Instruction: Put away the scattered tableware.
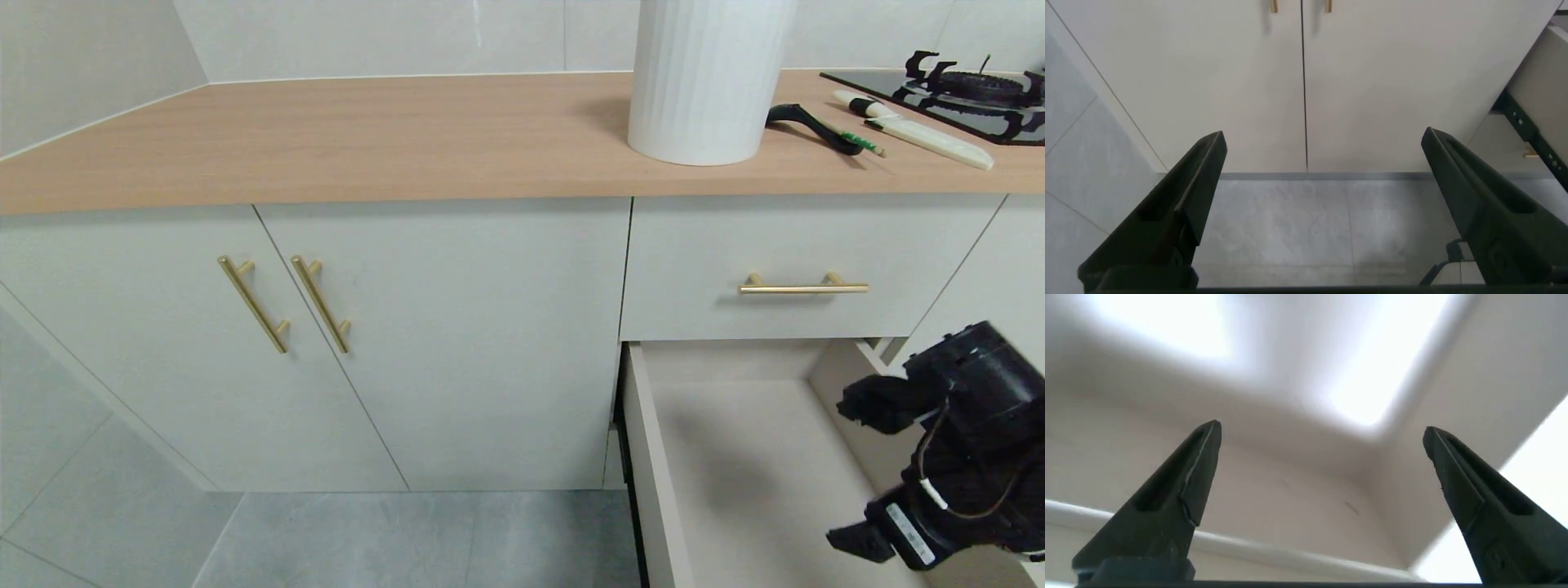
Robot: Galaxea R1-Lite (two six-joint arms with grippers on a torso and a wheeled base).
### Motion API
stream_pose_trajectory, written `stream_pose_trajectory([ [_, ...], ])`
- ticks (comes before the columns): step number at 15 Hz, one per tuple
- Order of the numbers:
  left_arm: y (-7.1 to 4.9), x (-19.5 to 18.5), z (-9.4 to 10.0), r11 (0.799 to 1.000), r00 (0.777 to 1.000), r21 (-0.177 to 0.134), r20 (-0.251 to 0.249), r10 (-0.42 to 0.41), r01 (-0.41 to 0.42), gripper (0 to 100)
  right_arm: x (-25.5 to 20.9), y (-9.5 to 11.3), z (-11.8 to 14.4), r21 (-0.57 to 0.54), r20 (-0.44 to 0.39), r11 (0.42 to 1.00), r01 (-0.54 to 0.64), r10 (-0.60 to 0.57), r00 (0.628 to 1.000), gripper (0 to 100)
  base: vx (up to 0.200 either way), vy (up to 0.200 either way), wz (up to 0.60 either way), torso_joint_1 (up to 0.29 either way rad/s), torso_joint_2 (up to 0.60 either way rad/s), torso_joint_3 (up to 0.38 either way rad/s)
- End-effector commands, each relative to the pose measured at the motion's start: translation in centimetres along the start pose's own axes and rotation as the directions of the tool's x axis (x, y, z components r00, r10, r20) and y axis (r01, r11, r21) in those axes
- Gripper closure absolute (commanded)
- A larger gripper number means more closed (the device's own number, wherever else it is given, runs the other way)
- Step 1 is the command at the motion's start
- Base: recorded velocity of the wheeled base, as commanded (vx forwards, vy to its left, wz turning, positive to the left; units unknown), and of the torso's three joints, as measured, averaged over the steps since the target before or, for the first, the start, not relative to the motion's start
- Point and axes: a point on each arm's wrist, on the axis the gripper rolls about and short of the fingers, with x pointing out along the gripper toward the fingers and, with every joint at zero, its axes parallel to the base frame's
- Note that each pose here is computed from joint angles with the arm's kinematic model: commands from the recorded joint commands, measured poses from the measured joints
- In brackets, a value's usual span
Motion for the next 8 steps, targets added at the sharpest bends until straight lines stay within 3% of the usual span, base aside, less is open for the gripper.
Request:
stream_pose_trajectory([
  [1, 0.0, 0.0, 0.0, 1.0, 1.0, -0.001, -0.001, 0.0, 0.0, 0, -4.4, -0.7, 1.8, 0.139, 0.211, 0.987, -0.083, 0.052, 0.976, 0, 0.0, 0.0, 0.0, 0.0, 0.0, 0.0],
  [3, 0.0, 0.0, 0.0, 1.0, 1.0, -0.001, -0.001, 0.0, 0.0, 0, -6.4, -1.3, 1.9, 0.182, 0.289, 0.978, -0.099, 0.043, 0.956, 0, 0.0, 0.0, 0.0, 0.0, 0.0, 0.0],
  [8, 0.0, 0.0, 0.0, 1.0, 1.0, -0.001, -0.001, 0.0, 0.0, 0, -7.4, -2.9, 1.9, 0.224, 0.359, 0.971, -0.084, -0.002, 0.933, 0, 0.0, 0.0, 0.0, 0.0, 0.0, 0.0],
])
